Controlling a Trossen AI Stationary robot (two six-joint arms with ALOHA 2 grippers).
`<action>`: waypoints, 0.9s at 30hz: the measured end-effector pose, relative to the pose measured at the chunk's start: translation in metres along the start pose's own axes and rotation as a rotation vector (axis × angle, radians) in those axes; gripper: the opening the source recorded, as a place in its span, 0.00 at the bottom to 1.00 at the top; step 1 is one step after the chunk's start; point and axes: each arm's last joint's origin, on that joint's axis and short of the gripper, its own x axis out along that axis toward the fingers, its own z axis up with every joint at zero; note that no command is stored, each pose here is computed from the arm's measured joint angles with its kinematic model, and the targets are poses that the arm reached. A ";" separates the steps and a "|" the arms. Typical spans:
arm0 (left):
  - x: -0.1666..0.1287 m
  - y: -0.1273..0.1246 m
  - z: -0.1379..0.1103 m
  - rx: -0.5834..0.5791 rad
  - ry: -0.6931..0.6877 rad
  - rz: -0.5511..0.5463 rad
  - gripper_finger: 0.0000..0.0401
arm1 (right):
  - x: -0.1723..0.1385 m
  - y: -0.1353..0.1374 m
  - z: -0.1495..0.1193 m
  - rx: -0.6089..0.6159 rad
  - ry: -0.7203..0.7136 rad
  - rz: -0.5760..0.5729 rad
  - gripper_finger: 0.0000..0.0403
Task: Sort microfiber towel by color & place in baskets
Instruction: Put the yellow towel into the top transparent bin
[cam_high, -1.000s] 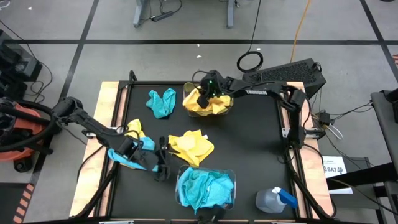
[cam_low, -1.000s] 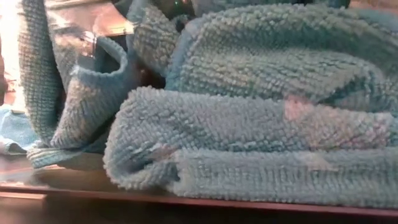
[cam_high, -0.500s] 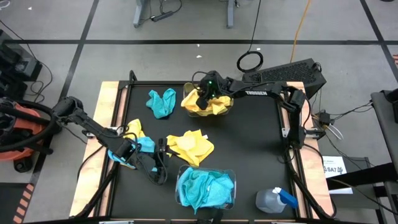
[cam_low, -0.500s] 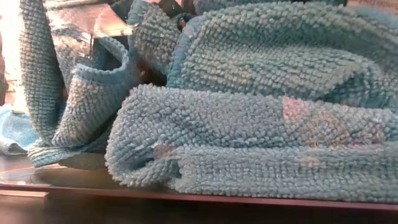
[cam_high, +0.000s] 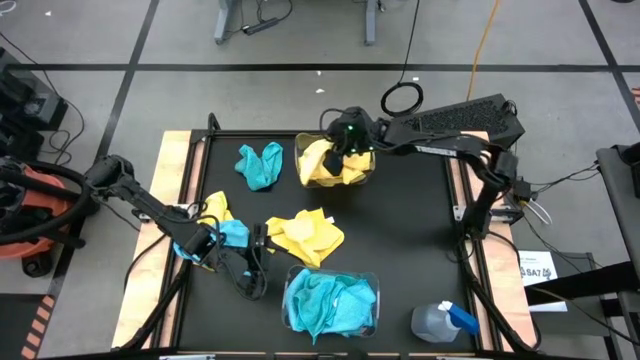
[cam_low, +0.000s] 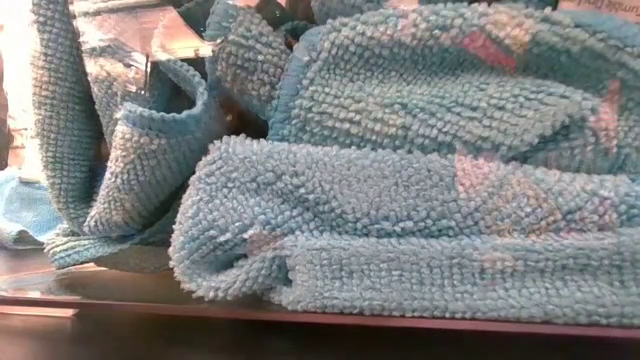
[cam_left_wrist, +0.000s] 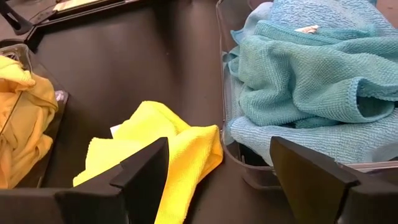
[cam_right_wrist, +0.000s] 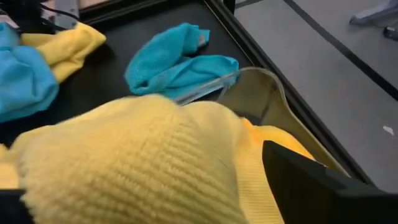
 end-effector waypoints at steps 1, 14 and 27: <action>0.000 0.000 0.000 0.000 0.000 0.001 0.71 | -0.006 0.001 0.002 -0.005 0.000 0.000 0.61; 0.000 0.001 0.000 0.013 -0.003 0.044 0.71 | -0.013 -0.009 -0.004 0.042 0.073 -0.116 0.60; 0.016 0.071 0.014 0.028 -0.037 0.644 0.71 | -0.002 -0.001 -0.010 0.052 0.105 -0.030 0.35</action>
